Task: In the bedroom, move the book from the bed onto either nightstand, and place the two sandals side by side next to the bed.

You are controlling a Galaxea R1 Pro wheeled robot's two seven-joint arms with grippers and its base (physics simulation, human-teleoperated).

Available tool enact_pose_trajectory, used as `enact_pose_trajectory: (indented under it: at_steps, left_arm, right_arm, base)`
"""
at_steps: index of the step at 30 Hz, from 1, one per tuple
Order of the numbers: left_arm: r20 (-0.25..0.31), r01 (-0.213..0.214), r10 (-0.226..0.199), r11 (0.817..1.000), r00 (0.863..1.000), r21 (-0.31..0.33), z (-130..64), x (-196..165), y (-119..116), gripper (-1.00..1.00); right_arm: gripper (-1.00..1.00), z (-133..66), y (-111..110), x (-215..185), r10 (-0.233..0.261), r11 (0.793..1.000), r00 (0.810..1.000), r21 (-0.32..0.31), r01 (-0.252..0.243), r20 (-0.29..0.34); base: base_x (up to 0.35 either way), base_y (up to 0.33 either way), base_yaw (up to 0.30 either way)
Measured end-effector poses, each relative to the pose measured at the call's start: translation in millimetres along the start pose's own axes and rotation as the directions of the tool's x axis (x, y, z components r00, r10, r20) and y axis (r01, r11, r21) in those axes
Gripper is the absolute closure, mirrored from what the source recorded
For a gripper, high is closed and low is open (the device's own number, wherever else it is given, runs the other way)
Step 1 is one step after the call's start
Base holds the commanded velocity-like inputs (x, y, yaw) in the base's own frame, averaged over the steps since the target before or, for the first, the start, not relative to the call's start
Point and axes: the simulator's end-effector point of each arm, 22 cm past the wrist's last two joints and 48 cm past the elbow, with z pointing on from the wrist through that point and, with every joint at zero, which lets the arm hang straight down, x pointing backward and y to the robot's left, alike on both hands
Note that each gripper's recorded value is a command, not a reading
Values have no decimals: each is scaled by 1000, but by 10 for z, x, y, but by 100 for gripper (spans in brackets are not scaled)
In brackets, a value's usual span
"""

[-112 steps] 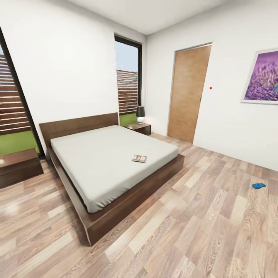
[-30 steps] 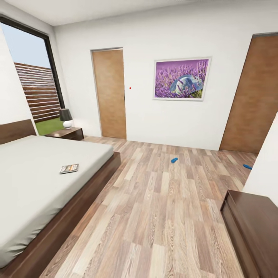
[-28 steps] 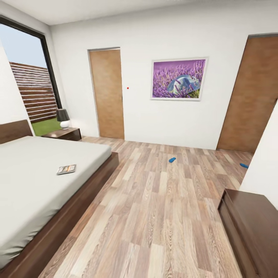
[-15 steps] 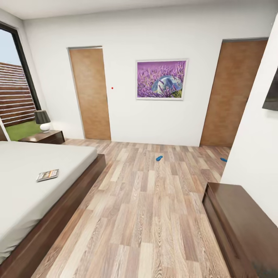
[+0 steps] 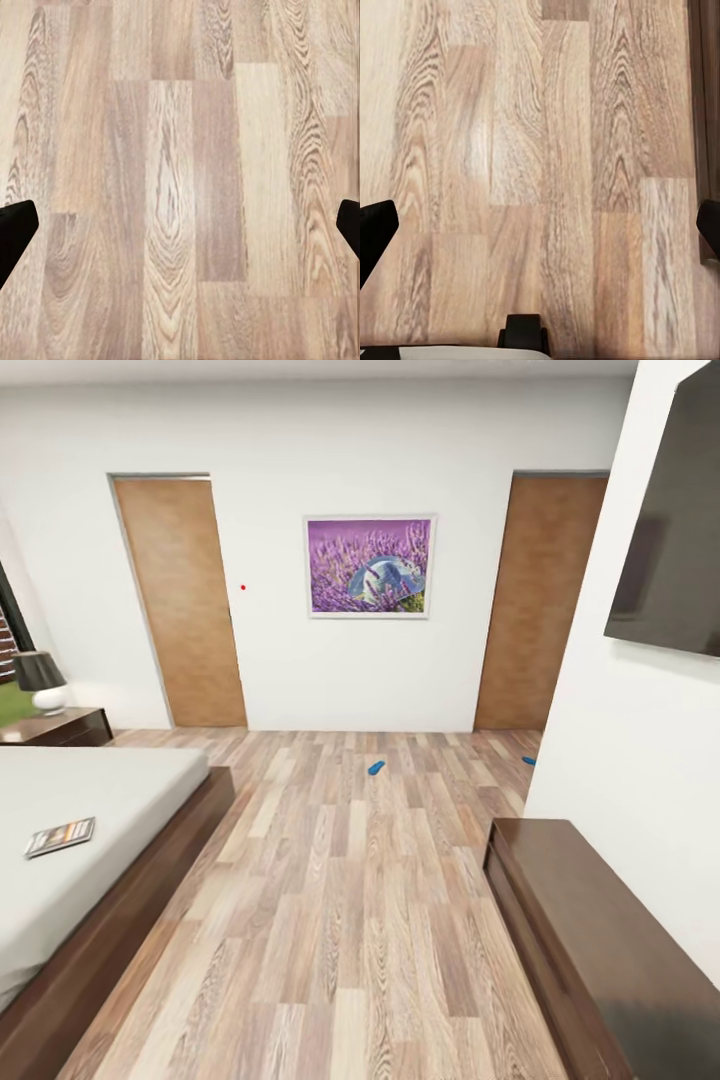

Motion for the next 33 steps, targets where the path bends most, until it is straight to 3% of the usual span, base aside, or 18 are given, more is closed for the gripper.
enact_pose_trajectory:
  at_steps: [8,33]
  left_arm:
    - [0,0,0,1000,1000,0,-1,2,-1,-100]
    - [-1,0,0,1000,1000,0,-1,4,-1,-100]
  right_arm:
    - [-100,0,10,0,-2,1000,1000,-2,2,0]
    - [-100,1,25,2,-10,1000,1000,-2,10,-1]
  base:
    - [0,0,-105]
    - [0,0,-4]
